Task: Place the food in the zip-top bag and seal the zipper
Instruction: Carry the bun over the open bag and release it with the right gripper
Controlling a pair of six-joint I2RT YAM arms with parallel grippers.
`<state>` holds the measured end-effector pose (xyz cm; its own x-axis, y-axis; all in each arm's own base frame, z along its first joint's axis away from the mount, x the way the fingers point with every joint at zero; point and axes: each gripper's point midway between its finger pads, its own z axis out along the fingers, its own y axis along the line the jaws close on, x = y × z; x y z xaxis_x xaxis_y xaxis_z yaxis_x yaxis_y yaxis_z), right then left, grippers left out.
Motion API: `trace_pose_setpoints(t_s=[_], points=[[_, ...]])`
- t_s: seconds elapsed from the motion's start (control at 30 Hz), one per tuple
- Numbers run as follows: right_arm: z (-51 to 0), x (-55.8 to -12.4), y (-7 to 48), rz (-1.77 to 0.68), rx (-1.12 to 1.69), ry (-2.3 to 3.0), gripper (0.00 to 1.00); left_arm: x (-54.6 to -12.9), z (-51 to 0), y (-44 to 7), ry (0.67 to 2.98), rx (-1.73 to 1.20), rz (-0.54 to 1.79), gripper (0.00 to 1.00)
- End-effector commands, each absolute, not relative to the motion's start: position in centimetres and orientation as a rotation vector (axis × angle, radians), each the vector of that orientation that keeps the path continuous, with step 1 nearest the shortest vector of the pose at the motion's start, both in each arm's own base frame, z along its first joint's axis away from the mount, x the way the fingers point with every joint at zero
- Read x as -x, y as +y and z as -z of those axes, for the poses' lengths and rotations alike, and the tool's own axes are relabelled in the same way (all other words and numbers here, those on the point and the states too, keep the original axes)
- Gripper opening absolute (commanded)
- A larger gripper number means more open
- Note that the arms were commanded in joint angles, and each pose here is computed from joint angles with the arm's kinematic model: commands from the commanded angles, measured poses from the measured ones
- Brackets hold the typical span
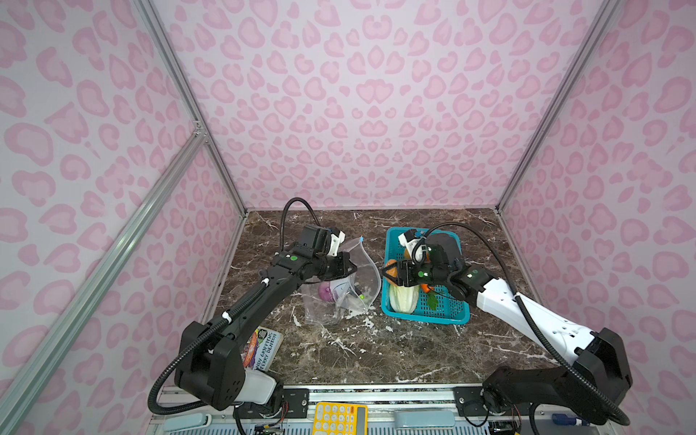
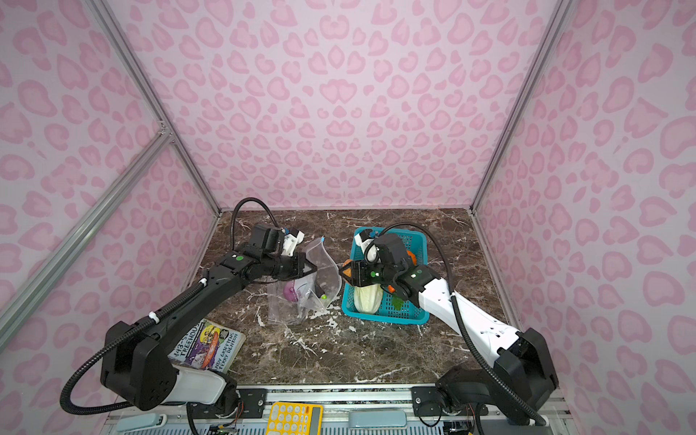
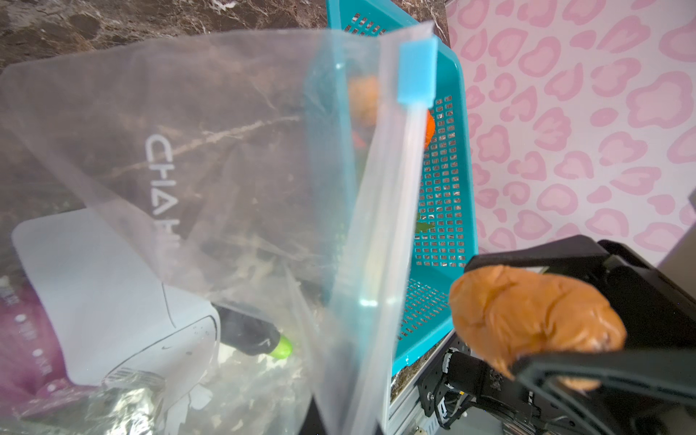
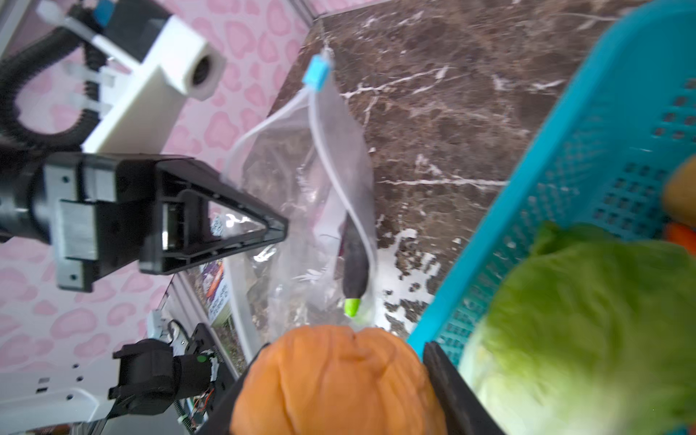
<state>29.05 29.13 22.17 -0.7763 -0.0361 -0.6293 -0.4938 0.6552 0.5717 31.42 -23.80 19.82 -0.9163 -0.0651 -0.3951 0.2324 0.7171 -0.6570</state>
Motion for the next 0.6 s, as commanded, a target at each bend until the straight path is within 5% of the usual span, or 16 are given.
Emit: trace_pose_setpoints(t_s=[0.0, 0.57], points=[[-24.0, -28.9, 32.3, -1.135, 0.5, 2.185, 0.34, -31.6, -20.3, -24.1, 2.508, -0.147, 1.061, 0.03], [-17.1, -31.5, 34.9, -0.987, 0.497, 2.348, 0.32, -31.4, -21.2, -24.0, 2.484, -0.158, 1.069, 0.03]])
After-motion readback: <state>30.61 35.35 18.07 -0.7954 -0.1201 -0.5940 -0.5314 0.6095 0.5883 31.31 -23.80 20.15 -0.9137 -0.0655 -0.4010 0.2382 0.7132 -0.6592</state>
